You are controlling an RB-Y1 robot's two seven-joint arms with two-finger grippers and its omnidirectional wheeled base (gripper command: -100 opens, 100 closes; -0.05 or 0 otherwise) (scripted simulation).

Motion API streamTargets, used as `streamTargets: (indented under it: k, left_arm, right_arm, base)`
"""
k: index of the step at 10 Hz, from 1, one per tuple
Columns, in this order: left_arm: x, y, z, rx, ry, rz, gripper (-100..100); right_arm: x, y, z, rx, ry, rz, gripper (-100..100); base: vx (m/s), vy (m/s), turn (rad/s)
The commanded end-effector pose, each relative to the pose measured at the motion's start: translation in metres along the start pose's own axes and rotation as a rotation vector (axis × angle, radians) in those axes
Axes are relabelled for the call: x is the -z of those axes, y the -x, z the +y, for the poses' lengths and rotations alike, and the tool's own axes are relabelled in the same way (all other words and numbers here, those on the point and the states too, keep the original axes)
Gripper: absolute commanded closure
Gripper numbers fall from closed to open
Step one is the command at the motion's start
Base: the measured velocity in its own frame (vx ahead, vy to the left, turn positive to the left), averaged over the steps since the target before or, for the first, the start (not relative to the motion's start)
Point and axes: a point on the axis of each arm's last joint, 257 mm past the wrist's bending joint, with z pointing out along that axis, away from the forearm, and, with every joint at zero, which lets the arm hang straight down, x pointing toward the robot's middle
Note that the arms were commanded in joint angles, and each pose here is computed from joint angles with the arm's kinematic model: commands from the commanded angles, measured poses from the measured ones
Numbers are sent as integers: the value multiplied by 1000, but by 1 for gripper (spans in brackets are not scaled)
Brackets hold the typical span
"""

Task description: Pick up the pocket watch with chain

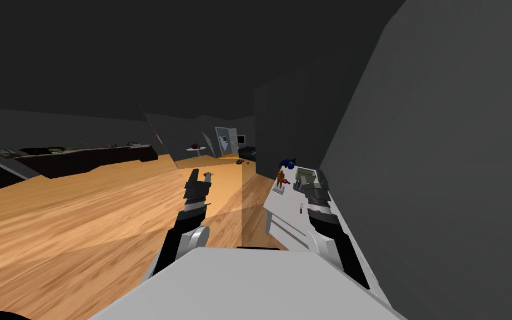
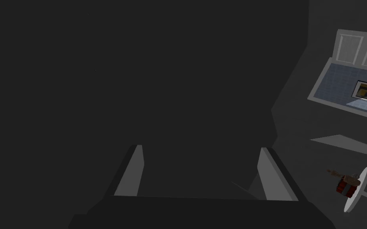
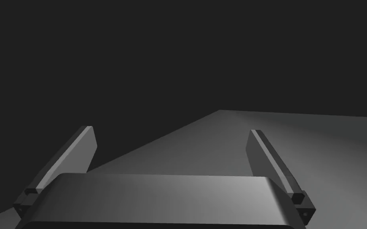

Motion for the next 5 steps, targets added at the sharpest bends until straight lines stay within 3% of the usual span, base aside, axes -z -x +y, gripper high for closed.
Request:
streamTargets:
  k: [1,5]
  left_arm:
    - [0,0,0,0,0,0,0]
    - [0,0,0,0,0,0,0]
  right_arm:
    - [1,7,-26,-25,-69,7,-100]
    - [4,22,-70,-68,-183,5,-100]
  base:
    - [-1,15,113]
    - [-3,13,48]
